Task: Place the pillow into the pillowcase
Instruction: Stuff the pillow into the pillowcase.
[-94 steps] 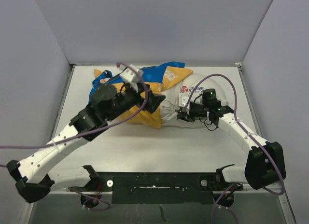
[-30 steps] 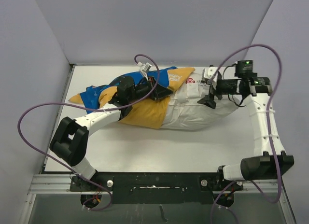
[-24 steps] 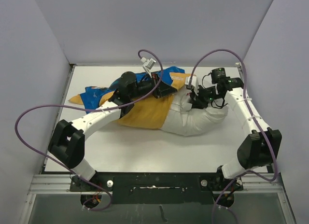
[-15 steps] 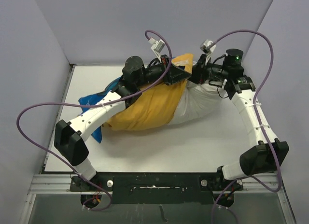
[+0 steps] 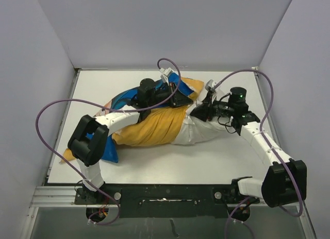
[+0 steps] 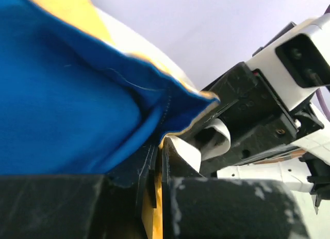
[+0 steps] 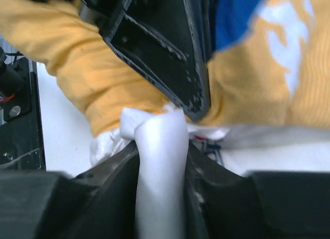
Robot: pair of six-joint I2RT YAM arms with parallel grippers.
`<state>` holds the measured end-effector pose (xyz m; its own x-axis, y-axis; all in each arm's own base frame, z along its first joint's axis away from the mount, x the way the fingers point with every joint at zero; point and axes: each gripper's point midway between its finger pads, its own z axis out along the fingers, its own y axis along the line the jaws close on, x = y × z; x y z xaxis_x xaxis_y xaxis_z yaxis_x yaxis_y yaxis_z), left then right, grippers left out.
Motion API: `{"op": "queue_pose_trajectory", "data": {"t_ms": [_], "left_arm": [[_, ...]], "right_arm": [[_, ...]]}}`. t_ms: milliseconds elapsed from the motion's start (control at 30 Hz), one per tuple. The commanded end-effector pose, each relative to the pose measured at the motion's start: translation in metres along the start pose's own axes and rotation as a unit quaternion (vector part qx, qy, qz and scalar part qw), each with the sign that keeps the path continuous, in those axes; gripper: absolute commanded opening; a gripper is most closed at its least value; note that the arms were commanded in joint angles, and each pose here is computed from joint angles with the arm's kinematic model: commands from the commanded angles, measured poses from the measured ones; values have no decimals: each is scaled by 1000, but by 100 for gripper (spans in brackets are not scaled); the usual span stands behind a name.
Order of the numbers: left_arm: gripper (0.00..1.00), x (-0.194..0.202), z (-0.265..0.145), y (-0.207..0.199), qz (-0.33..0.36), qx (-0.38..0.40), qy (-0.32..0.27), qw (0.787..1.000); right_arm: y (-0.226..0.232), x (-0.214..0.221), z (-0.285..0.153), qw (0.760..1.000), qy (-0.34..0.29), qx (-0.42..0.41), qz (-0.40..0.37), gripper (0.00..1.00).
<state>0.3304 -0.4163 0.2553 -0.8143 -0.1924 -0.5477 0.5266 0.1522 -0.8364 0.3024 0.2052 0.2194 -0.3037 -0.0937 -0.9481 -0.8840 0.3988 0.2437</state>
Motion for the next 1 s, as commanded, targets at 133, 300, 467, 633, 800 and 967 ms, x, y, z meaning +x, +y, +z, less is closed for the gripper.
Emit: {"op": "queue_pose_trajectory", "data": {"t_ms": [133,300,467,633,800,967], "left_arm": [[0,-33,-1,-37,80,42,-48,995],[0,-36,-13,-34,79,39,-54,995],[0,-40,-17,-46,86,50,-54,994],[0,-45,-18,-71,93,71,-55,992],[0,-53,-1,-148,138,127,-48,981],[0,-95,-9,-255,250,156,-85,952]], "right_arm": [[72,-103,-70,951,40,-78,-296,87],[39,-93,-112,926,143,-10,-350,98],[-33,-12,-112,896,266,24,-354,98],[-93,25,-90,882,291,88,-360,90],[-19,-50,-25,956,152,-23,-249,0],[117,-238,-47,965,-117,-154,-175,0]]}}
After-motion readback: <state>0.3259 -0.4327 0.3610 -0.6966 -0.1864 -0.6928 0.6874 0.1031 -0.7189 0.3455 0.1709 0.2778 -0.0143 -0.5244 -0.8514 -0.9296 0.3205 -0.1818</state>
